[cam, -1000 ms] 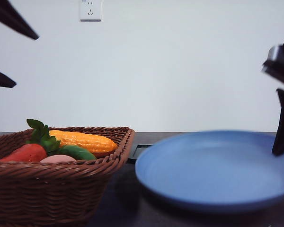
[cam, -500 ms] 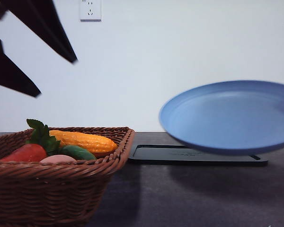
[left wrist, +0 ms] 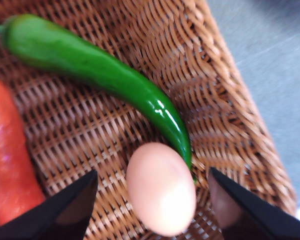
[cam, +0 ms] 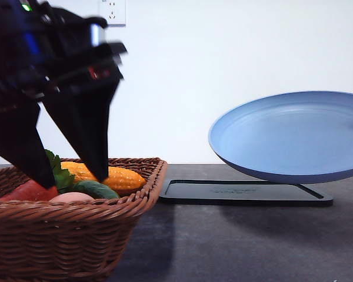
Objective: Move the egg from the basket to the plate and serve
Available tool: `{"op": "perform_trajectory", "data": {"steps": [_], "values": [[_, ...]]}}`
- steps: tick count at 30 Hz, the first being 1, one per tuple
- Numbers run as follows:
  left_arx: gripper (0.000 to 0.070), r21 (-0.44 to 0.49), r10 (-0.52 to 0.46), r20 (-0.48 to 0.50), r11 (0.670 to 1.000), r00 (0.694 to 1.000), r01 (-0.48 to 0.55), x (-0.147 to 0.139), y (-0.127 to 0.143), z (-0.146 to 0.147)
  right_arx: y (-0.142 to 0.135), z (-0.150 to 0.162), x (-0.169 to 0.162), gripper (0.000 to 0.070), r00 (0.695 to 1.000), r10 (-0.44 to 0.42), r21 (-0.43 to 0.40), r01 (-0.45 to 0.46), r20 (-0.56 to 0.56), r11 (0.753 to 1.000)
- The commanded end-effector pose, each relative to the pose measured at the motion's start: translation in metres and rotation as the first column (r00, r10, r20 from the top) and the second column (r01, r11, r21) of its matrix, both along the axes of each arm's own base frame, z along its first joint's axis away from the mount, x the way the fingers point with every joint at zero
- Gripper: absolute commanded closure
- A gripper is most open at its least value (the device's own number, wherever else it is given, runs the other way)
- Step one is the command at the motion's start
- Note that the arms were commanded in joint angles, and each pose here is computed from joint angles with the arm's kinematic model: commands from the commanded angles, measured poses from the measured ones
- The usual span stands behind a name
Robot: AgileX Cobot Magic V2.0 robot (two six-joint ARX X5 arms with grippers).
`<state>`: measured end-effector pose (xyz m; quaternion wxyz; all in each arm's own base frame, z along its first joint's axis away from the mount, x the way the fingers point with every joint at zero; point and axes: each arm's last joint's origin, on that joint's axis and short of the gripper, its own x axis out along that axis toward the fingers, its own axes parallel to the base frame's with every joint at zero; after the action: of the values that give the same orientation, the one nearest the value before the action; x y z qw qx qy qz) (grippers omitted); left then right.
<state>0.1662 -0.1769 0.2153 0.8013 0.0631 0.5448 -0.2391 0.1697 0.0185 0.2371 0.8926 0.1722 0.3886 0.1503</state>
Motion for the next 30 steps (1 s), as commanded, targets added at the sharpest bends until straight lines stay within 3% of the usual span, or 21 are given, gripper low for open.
{"op": "perform_trajectory", "data": {"steps": [1, 8, 17, 27, 30], "values": [[0.0259, 0.017, -0.032, 0.003, 0.999, 0.999, 0.032, 0.002, -0.006, -0.002, 0.0, 0.002, 0.001, 0.07, 1.0, -0.01, 0.015, 0.01, 0.007, 1.0], [0.0258, 0.053, -0.038, -0.041, 0.998, 0.998, 0.04, 0.006, -0.011, -0.015, 0.0, 0.002, 0.001, 0.07, 1.0, -0.012, 0.015, 0.012, 0.008, 1.0], [0.0266, 0.031, -0.077, -0.073, 0.996, 0.994, 0.079, 0.007, -0.014, -0.02, 0.0, 0.003, 0.002, 0.07, 1.0, -0.012, 0.015, 0.012, 0.015, 1.0], [0.0348, 0.036, -0.083, -0.102, 0.996, 0.991, 0.087, 0.005, -0.013, -0.021, 0.0, 0.003, 0.002, 0.07, 1.0, -0.012, 0.015, 0.012, 0.014, 1.0], [0.0414, 0.033, -0.085, -0.106, 0.995, 0.991, 0.089, 0.005, -0.013, -0.021, 0.0, 0.003, 0.002, 0.07, 1.0, -0.012, 0.016, 0.011, 0.014, 1.0]]}}
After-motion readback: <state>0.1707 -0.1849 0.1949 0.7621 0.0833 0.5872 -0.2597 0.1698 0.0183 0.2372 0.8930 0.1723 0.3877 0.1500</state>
